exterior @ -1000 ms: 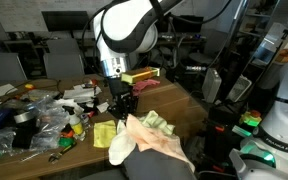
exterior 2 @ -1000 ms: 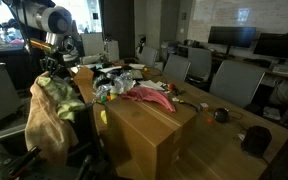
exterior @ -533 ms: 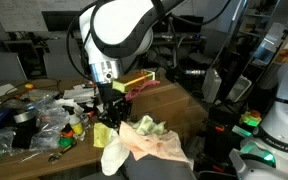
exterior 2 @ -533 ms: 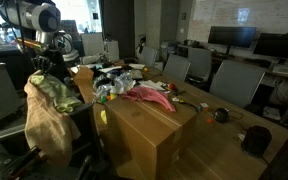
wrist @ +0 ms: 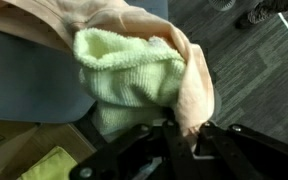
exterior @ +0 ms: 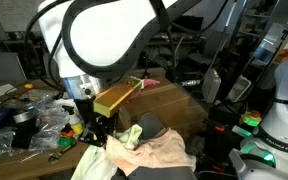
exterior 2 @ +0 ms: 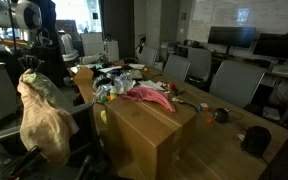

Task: Remove all the clothes from the top of the box except the pink cloth and hang them on the chair

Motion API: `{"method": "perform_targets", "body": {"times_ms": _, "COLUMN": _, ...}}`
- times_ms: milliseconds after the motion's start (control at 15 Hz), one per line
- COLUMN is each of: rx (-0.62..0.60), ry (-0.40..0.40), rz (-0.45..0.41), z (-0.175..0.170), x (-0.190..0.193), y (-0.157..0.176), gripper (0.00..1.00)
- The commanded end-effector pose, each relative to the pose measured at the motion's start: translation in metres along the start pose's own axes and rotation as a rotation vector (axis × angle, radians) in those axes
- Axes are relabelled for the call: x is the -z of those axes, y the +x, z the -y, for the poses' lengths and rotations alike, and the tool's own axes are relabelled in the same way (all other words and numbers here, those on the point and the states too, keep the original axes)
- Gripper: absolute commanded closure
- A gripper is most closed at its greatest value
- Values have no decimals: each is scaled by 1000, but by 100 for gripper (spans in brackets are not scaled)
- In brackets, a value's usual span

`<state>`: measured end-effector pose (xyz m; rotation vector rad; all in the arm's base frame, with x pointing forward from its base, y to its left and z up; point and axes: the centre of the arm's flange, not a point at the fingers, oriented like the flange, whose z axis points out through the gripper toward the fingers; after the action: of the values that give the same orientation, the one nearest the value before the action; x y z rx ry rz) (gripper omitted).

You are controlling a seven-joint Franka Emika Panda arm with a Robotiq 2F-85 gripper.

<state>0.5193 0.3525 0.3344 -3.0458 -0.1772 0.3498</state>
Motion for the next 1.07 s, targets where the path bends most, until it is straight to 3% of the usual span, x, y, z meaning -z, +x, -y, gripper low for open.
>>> {"method": "perform_targets", "body": {"times_ms": 0, "rx": 32, "ry": -36, "rz": -32, "z": 32, "x": 8, "y": 11, "gripper": 95}}
{"method": "perform_targets", "body": {"times_ms": 667, "rx": 144, "ry": -62, "rz": -62, "z": 80, "x": 17, "y": -4, "gripper": 95}}
{"method": "perform_targets", "body": {"times_ms": 1000, "rx": 127, "ry": -40, "rz": -44, "z": 62, "x": 27, "y": -1, "gripper": 95}}
